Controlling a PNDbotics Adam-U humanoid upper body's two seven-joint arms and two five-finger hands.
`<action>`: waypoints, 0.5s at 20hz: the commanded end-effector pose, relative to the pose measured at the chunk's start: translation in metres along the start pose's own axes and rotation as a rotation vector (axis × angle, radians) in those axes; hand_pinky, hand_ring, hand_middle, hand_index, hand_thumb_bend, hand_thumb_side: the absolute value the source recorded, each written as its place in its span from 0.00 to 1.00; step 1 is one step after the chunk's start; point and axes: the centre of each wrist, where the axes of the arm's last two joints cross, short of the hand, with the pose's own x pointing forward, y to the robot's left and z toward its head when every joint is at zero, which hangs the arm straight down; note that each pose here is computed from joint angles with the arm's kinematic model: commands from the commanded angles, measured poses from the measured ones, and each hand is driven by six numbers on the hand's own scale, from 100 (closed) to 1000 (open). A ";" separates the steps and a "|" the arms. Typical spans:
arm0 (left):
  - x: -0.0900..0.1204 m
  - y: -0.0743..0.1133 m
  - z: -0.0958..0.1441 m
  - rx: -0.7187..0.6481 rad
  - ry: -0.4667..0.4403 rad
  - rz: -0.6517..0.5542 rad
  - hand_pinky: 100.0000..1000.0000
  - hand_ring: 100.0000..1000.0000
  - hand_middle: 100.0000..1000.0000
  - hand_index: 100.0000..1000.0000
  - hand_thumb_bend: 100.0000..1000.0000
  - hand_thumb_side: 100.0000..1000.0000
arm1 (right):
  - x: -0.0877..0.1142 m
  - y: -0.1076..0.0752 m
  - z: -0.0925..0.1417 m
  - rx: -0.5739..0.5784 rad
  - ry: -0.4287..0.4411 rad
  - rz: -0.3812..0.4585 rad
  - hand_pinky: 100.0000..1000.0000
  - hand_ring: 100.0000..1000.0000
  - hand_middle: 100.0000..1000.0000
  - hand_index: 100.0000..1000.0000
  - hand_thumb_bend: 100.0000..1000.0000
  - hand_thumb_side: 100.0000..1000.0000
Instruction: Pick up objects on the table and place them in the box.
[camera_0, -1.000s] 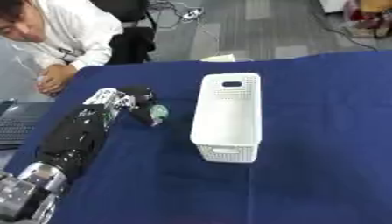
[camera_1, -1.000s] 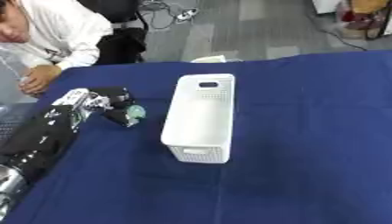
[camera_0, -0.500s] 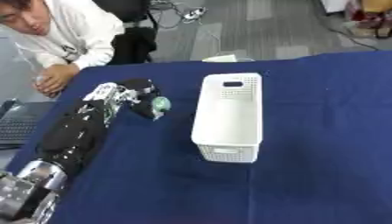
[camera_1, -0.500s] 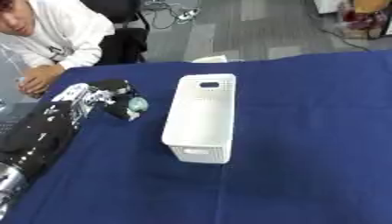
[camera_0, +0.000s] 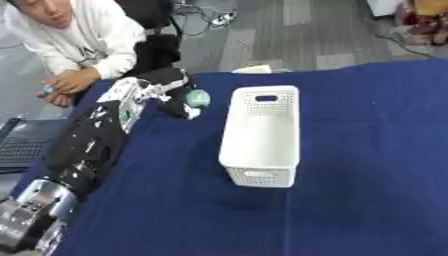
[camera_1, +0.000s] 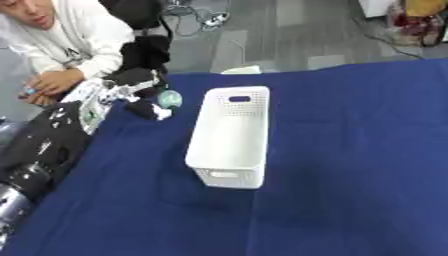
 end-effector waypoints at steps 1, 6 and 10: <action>0.004 0.037 0.003 0.071 -0.058 -0.044 0.00 0.00 0.04 0.29 0.00 0.42 | 0.003 -0.005 -0.006 0.017 -0.022 0.017 0.00 0.09 0.20 0.43 0.00 0.96; 0.025 0.054 -0.005 0.100 -0.167 -0.061 0.00 0.00 0.05 0.30 0.00 0.44 | 0.003 -0.005 -0.007 0.016 -0.025 0.016 0.00 0.09 0.20 0.43 0.00 0.96; 0.038 0.059 -0.012 0.097 -0.270 -0.066 0.00 0.00 0.05 0.30 0.00 0.47 | 0.003 -0.005 -0.008 0.015 -0.028 0.015 0.00 0.09 0.21 0.43 0.00 0.96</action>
